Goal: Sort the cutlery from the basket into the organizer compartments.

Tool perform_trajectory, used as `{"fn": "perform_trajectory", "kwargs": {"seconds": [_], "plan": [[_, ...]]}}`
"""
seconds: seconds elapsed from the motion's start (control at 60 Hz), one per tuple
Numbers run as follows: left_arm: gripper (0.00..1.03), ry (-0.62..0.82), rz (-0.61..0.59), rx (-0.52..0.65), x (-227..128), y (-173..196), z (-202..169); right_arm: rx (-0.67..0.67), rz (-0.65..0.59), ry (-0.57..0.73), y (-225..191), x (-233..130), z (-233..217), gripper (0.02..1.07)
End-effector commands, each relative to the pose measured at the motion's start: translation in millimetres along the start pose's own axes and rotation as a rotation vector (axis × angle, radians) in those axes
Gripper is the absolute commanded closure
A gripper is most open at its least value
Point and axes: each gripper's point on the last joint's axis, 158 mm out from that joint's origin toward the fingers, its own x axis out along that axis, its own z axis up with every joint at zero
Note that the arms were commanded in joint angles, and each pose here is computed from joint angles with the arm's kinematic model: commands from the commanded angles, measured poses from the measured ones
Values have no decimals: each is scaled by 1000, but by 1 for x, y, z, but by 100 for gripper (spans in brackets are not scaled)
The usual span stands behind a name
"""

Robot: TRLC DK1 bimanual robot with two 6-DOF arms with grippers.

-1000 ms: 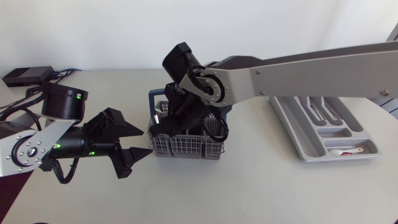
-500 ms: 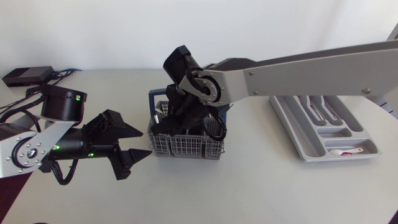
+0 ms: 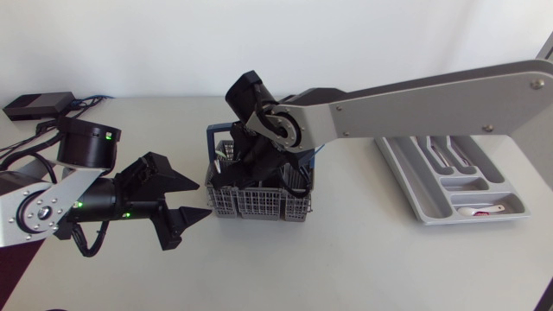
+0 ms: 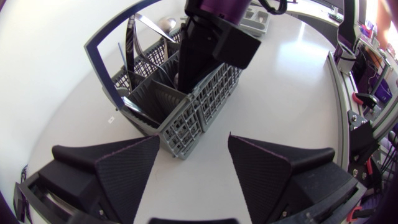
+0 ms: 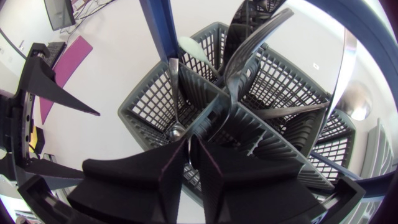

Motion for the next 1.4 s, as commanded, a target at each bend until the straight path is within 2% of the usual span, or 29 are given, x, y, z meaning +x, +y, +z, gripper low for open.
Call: {"fn": "perform_trajectory", "kwargs": {"seconds": [0.0,0.433,1.067,1.383], "plan": [[28,5,-6,10,0,-3,-7,11,-14,59,-3,13,-18,93],[28,3,-13,11,1,-6,-6,-9,32,18,2,-15,0,96],[28,11,-13,6,1,-8,-12,-1,104,21,4,-16,0,101],[28,11,-18,6,1,-11,-12,-18,116,-37,14,-47,18,101]]}}
